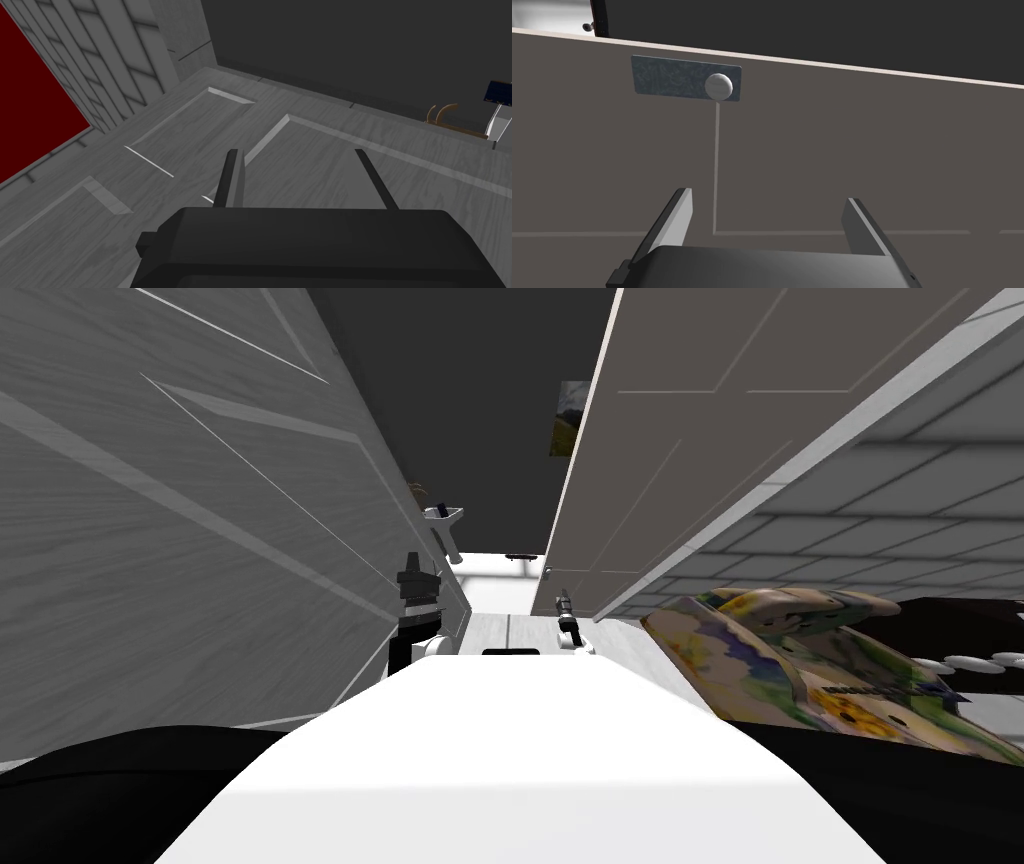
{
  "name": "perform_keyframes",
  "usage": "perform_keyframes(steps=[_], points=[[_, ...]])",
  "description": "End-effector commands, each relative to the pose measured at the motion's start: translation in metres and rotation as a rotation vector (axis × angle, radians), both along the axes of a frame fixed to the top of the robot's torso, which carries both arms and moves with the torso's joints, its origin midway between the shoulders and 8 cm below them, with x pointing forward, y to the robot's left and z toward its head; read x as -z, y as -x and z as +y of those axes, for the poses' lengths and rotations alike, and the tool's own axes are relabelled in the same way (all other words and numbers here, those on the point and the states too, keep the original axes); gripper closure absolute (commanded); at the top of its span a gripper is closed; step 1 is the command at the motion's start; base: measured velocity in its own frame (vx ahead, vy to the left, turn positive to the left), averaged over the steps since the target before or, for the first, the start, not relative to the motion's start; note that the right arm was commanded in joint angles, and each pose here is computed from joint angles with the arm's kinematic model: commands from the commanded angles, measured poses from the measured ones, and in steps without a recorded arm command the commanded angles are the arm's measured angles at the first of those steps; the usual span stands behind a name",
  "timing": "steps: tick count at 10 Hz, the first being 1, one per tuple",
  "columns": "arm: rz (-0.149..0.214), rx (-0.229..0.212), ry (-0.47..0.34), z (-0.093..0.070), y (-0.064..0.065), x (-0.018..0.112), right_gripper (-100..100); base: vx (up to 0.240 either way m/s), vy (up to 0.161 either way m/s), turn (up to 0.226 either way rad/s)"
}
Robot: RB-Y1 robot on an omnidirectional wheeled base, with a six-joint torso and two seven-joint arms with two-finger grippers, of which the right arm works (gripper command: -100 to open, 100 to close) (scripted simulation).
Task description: Pull the door open
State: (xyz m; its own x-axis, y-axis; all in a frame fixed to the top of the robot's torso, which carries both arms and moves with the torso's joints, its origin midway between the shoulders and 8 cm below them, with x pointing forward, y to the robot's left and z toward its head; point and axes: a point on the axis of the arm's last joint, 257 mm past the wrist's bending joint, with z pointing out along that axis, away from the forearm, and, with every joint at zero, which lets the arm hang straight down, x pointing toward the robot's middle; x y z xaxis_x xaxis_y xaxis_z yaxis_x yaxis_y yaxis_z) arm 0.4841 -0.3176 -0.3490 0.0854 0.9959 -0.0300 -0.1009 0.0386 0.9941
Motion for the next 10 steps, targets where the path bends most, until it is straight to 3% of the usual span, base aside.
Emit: perform_keyframes(steps=[1, 10], points=[[0.016, 0.003, -0.007, -0.001, 0.001, 0.007, -100, 0.090, -0.018, 0.067], [0.098, 0.021, -0.039, -0.007, 0.004, 0.041, -100, 0.091, -0.029, 0.059]])
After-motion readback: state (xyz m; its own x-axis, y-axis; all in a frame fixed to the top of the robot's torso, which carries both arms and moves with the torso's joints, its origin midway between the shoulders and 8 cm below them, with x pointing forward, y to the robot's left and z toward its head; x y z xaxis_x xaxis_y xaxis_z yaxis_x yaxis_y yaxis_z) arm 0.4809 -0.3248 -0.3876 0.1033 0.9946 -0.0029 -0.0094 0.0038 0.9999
